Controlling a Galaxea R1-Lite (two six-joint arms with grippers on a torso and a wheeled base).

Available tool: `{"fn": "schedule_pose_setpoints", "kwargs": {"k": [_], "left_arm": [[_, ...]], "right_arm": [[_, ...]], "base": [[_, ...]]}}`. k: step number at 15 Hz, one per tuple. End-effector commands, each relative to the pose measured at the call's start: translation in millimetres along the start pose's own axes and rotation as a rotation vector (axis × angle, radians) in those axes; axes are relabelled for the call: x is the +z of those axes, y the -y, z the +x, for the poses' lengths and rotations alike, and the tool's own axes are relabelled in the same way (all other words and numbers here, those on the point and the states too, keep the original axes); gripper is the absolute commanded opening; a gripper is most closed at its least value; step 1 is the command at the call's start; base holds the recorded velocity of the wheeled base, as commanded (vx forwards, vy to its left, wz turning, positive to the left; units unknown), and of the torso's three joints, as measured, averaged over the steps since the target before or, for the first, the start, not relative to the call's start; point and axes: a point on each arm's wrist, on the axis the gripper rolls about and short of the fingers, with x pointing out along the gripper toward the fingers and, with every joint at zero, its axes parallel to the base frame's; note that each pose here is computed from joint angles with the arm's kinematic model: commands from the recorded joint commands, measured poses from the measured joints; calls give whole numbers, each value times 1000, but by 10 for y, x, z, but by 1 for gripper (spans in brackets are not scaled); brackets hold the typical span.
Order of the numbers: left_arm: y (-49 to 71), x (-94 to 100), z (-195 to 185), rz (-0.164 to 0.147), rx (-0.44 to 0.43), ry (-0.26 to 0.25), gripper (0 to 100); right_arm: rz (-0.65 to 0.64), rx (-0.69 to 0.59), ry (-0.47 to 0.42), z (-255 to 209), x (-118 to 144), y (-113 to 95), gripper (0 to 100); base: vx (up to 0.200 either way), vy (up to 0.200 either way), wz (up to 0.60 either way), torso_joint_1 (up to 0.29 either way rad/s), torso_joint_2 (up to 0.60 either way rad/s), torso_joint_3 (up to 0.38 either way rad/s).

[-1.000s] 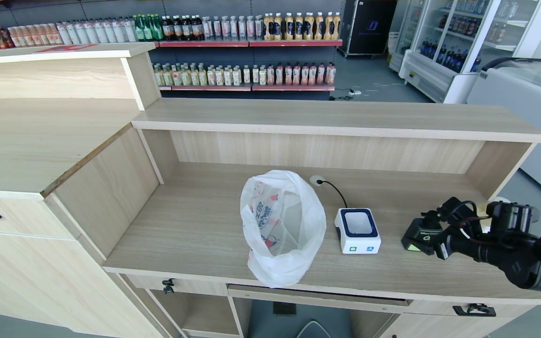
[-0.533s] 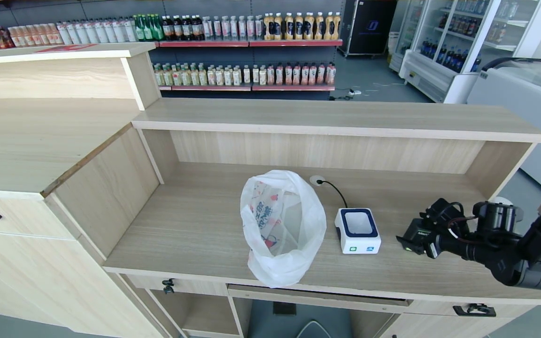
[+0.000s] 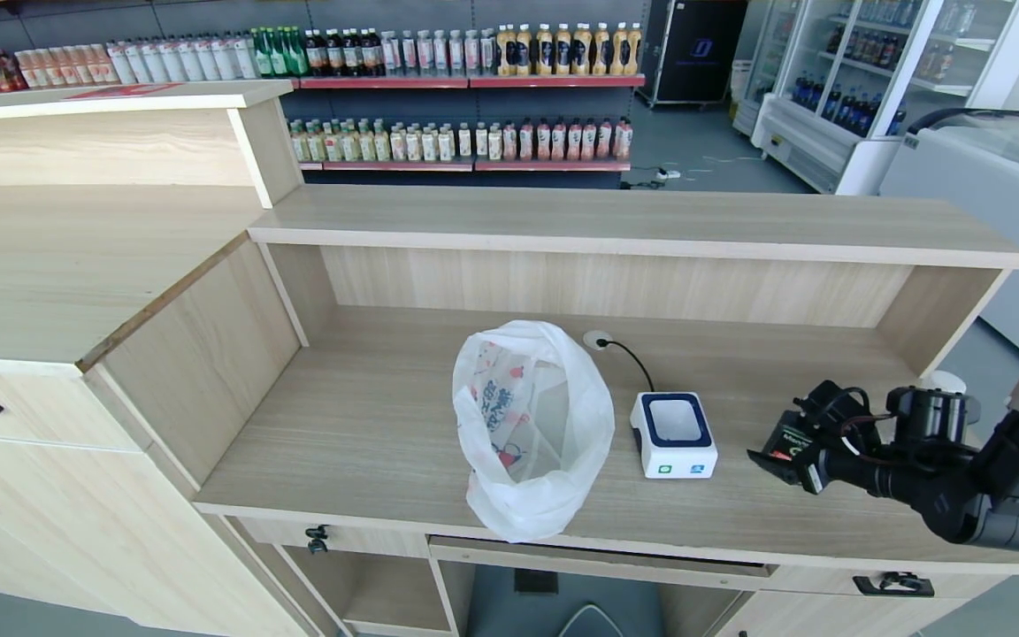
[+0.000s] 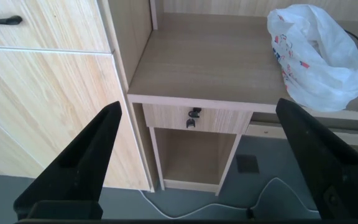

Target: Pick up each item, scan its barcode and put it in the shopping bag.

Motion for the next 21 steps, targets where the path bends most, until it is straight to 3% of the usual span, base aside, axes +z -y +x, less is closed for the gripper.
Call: {"fn": "schedule_pose_setpoints", "kwargs": {"k": [1,5,7,9,11,13,16,17,19,21], "left_arm": [[0,0,0,0,0,0,100],[0,0,0,0,0,0,100],[0,0,0,0,0,0,100],[0,0,0,0,0,0,100],[0,0,0,0,0,0,100],[0,0,0,0,0,0,100],[0,0,0,0,0,0,100],[0,0,0,0,0,0,100],[0,0,0,0,0,0,100],[0,0,0,0,0,0,100]], "right_arm": [[5,10,-11,-2,-33,-37,0],[-2,12,-2,10,2,-36,0],[-31,-15,31,-38,144,27,0],[-78,-64,86,-172,401,136,0],[-141,-151,179,-582,909,286,0],[-196,-188,230,-1098,1355,222,0],[-531,-238,286,-1574,1618,-54,0],[-672,-207,315,-1621,1638,-192,0],[-923,-58,485,-1615,1744,-502,0],[-1159,-10,551,-1602,1808,-816,0]], "base": [[0,0,0,0,0,0],[0,0,0,0,0,0],[0,0,0,0,0,0],[0,0,0,0,0,0],[0,0,0,0,0,0],[0,0,0,0,0,0],[0,0,0,0,0,0],[0,0,0,0,0,0],[0,0,0,0,0,0],[0,0,0,0,0,0]]}}
